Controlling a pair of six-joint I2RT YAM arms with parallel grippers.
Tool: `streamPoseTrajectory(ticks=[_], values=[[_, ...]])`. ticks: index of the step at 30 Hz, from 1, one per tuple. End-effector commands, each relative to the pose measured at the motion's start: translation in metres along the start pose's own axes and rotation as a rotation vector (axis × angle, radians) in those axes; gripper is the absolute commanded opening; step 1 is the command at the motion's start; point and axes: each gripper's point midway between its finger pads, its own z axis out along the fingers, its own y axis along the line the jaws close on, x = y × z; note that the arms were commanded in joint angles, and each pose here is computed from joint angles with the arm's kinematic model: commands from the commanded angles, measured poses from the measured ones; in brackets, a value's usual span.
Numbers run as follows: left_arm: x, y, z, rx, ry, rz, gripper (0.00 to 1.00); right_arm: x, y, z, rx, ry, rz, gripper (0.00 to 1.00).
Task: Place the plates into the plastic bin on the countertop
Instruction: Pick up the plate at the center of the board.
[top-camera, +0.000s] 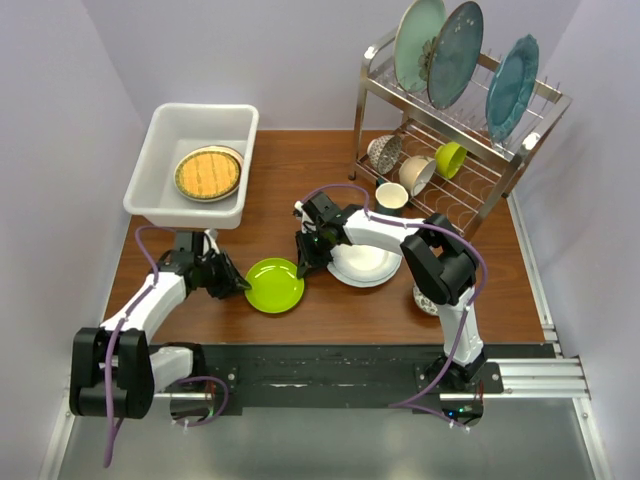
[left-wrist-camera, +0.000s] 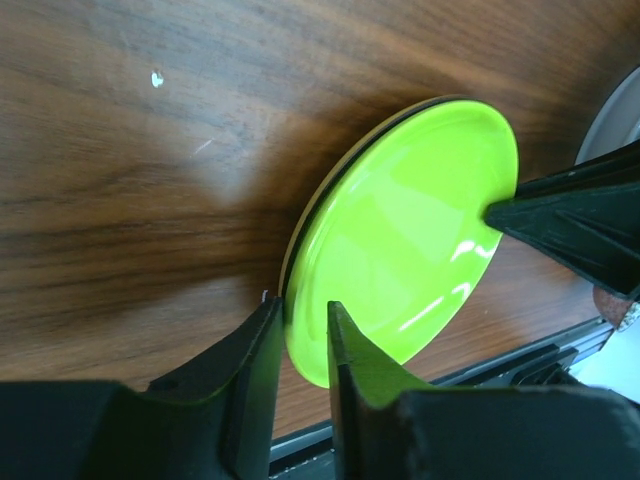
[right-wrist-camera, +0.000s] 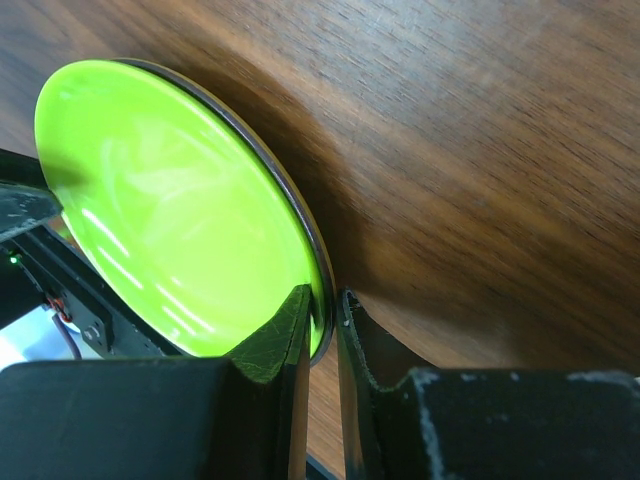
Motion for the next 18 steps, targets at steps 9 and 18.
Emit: streamPoseTrajectory(ticks=[9, 18], values=[[0.0029, -0.0094, 0.0071, 0.053, 0.006, 0.031, 0.17, 0.0021, -0.0008, -0.0056, 0.001, -0.007, -0.02, 0.15], [-0.002, -0.0143, -0.0003, 0.054, -0.021, 0.038, 0.0, 0.003, -0.0008, -0.0093, 0.004, -0.011, -0.032, 0.35]])
